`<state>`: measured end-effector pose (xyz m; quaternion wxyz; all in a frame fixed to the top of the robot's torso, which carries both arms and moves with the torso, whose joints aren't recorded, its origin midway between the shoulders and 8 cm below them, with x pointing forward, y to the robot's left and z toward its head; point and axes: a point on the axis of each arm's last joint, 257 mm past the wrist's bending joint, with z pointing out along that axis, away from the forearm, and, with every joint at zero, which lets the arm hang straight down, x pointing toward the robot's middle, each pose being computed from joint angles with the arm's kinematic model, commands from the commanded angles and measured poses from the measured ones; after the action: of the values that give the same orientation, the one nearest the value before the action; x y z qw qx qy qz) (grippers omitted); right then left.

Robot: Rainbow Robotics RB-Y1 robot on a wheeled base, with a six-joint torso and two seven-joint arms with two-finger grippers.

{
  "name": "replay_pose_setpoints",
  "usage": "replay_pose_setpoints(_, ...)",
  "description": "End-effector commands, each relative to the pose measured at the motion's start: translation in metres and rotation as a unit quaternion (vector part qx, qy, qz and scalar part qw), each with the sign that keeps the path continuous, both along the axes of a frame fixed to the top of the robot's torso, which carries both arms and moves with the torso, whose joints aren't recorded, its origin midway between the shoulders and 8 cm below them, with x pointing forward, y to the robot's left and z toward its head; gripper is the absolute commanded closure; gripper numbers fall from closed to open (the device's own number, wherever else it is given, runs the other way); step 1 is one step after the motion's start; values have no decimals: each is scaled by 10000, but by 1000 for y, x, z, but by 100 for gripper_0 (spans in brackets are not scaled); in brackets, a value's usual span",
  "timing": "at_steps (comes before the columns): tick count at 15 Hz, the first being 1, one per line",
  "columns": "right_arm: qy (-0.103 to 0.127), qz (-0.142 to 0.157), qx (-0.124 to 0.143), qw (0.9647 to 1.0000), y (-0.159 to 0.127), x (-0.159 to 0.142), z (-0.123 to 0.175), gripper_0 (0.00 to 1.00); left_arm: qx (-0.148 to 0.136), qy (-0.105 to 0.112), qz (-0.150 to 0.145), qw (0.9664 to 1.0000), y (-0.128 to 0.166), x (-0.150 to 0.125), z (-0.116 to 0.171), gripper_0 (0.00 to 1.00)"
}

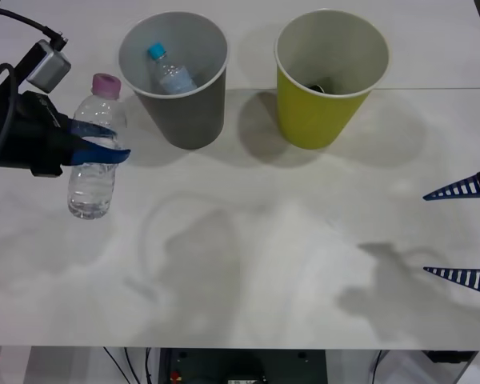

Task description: Put the can into the green bin and the plastic bottle into the gray bin

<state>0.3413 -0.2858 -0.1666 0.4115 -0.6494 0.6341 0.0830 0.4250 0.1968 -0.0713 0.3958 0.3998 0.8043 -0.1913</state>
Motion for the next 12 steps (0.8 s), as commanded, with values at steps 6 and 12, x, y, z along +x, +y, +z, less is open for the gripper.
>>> replay_pose_setpoints(6,0,0,0,10000,0,0,0,0,567,1,279,9980,0,40,51,100)
replay_pose_setpoints(12,0,0,0,10000,0,0,0,0,469,103,332,9983,-21,79,95,100)
